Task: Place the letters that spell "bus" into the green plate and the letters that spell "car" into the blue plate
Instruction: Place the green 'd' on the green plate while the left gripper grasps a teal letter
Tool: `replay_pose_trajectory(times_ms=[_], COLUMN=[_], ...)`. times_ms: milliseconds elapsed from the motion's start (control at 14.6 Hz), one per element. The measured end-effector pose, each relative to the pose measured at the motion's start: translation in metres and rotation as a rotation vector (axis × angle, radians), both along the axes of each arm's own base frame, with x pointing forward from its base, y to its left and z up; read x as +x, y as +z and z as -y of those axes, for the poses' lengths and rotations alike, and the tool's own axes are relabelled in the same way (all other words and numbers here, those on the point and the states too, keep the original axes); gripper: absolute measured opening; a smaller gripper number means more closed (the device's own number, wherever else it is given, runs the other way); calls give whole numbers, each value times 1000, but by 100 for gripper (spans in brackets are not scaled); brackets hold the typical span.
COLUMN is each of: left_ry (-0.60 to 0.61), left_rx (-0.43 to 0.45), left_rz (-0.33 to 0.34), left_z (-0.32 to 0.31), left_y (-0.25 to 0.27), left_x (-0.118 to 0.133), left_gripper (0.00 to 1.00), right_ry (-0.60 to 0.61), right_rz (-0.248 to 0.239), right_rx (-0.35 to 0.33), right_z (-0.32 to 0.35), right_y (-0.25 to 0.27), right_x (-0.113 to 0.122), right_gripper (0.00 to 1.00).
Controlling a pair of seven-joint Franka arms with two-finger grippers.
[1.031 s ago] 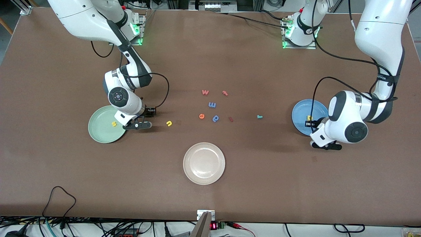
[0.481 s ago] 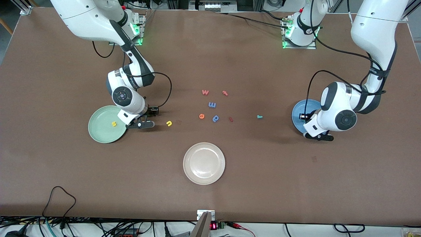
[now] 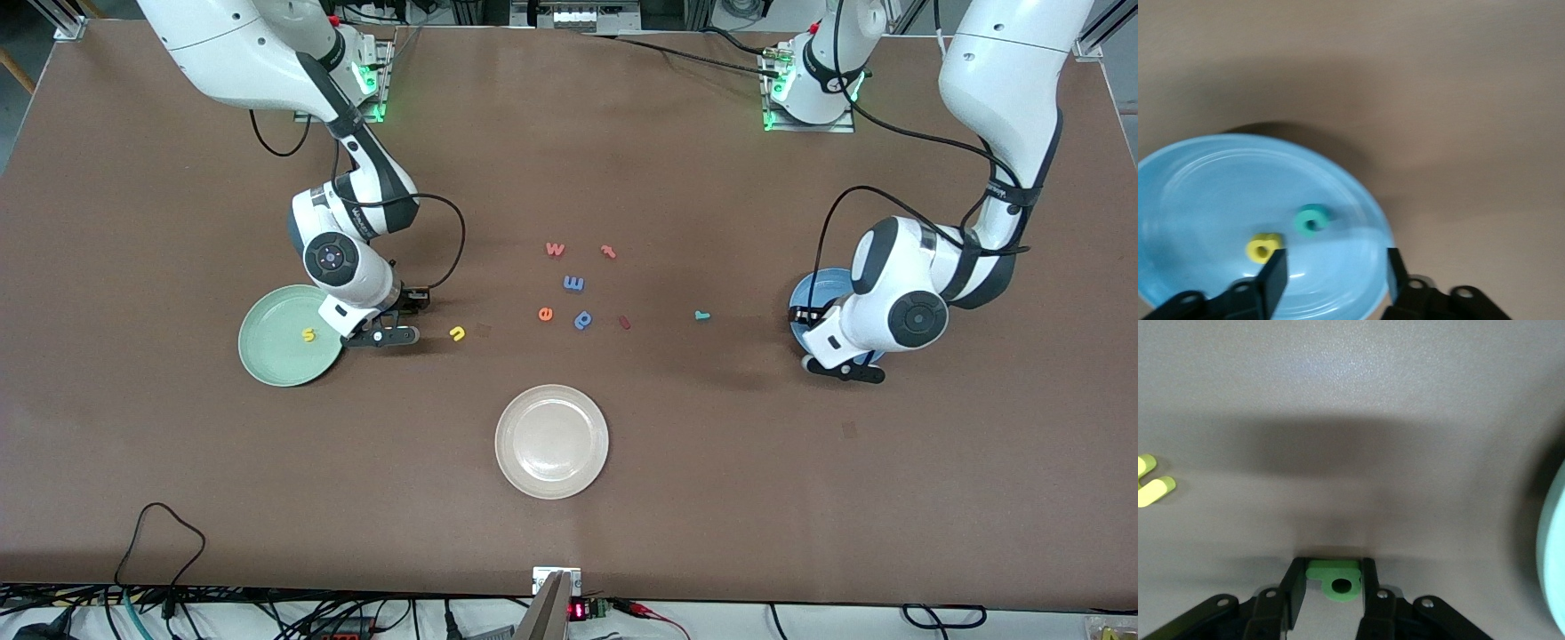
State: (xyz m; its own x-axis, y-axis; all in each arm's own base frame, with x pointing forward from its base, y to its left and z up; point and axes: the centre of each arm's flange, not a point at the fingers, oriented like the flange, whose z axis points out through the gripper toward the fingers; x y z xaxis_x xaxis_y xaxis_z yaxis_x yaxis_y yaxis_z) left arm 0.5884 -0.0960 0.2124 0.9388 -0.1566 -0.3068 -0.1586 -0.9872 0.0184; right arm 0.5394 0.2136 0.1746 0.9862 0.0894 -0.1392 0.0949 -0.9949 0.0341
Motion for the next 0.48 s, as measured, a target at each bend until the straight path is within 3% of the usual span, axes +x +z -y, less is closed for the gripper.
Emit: replay_pose_trajectory(times_ms=[206,481], left_ry=[11,43], left_rx=[-21,-18], left_rz=[8,20], left_z=[51,100], left_y=[6,-13], left_x=[-6,-16], left_gripper=[48,46], right_ry=[0,-5], right_rz=[1,6], right_rx=[0,-2], right_z=[0,4], right_y=[0,2], right_x=[0,3], right_gripper=[37,37])
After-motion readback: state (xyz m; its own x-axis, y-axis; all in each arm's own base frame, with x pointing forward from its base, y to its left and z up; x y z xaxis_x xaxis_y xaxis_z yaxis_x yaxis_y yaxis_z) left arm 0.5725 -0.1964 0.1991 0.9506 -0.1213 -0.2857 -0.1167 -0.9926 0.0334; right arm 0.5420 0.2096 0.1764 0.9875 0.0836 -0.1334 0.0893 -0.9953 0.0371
